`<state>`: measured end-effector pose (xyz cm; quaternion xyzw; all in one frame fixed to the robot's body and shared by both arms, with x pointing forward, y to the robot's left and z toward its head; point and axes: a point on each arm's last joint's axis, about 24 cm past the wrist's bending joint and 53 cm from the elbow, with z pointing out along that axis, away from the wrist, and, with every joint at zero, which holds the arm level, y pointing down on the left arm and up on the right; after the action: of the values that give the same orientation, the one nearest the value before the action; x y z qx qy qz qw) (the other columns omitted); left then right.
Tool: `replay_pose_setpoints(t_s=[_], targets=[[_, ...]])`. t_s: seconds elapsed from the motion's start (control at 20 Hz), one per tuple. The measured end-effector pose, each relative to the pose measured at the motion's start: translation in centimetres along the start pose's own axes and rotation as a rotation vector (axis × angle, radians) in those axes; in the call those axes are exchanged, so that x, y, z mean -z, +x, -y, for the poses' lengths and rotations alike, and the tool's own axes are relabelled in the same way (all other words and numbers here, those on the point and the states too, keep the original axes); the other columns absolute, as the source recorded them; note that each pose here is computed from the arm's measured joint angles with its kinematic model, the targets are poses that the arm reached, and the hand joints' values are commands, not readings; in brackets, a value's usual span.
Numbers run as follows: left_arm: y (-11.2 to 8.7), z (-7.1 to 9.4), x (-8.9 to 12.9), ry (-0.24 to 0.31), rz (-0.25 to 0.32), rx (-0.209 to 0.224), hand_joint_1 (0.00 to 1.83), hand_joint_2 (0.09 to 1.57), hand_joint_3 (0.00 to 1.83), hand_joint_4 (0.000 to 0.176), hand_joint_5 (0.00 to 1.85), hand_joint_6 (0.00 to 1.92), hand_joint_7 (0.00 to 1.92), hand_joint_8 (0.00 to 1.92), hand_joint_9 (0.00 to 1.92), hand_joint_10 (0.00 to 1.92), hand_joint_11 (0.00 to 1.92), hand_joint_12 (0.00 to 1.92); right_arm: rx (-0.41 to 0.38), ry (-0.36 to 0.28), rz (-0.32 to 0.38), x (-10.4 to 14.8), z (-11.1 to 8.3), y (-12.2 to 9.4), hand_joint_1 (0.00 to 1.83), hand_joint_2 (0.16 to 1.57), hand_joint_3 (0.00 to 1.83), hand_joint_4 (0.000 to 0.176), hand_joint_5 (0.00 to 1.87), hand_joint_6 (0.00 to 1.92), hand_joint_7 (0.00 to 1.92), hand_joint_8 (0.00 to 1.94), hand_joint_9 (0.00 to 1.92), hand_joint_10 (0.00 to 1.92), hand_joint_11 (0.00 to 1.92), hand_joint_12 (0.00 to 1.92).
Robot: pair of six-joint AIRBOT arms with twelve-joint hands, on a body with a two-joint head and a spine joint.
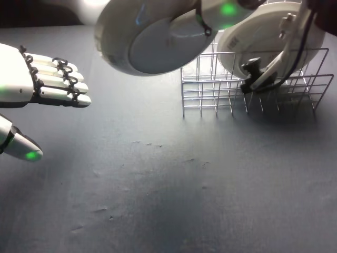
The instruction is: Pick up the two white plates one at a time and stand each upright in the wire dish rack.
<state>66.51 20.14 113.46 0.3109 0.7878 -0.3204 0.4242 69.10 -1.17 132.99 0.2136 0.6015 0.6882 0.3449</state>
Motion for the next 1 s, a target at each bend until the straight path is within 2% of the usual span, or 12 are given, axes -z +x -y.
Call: replay_pose_setpoints(t_s=[0.2,0.3,0.55,0.75,1.0], targets=[[0.0,0.0,0.0,0.000,-0.002,-0.001,0.00,1.12,0.00,0.000,0.05,0.01,0.01,0.00,0.00,0.00,0.00,0.00,0.007,0.012,0.030,0.5,0.5,-1.6,1.48,1.15,0.00,0.000,0.90,1.15,0.73,1.11,0.86,1.09,0.81,1.52],[0.1,0.0,0.0,-0.001,-0.003,-0.002,0.00,1.13,0.00,0.000,0.08,0.01,0.04,0.01,0.01,0.00,0.02,0.01,0.026,0.037,0.042,0.9,1.6,-2.5,1.48,1.15,0.00,0.000,0.90,1.15,0.74,1.12,0.86,1.09,0.81,1.52],[0.1,0.0,0.0,0.001,-0.003,-0.001,0.00,1.12,0.00,0.000,0.08,0.01,0.04,0.01,0.01,0.01,0.04,0.02,0.065,0.079,0.049,1.7,3.8,-3.1,1.48,1.16,0.00,0.000,0.86,1.22,0.69,1.17,0.83,1.10,0.85,1.50],[0.1,0.0,0.0,0.000,-0.004,-0.001,0.00,1.10,0.00,0.000,0.10,0.01,0.05,0.01,0.02,0.01,0.04,0.03,0.084,0.100,0.060,2.2,5.2,-3.9,1.48,1.15,0.00,0.000,0.87,1.19,0.70,1.13,0.84,1.11,0.87,1.49],[0.2,0.0,0.0,0.000,-0.006,-0.001,0.00,1.11,0.00,0.000,0.07,0.01,0.02,0.01,0.01,0.00,0.03,0.01,0.128,0.133,0.071,2.9,7.1,-4.9,1.48,1.16,0.00,0.000,0.86,1.23,0.72,1.17,0.83,1.10,0.82,1.51]])
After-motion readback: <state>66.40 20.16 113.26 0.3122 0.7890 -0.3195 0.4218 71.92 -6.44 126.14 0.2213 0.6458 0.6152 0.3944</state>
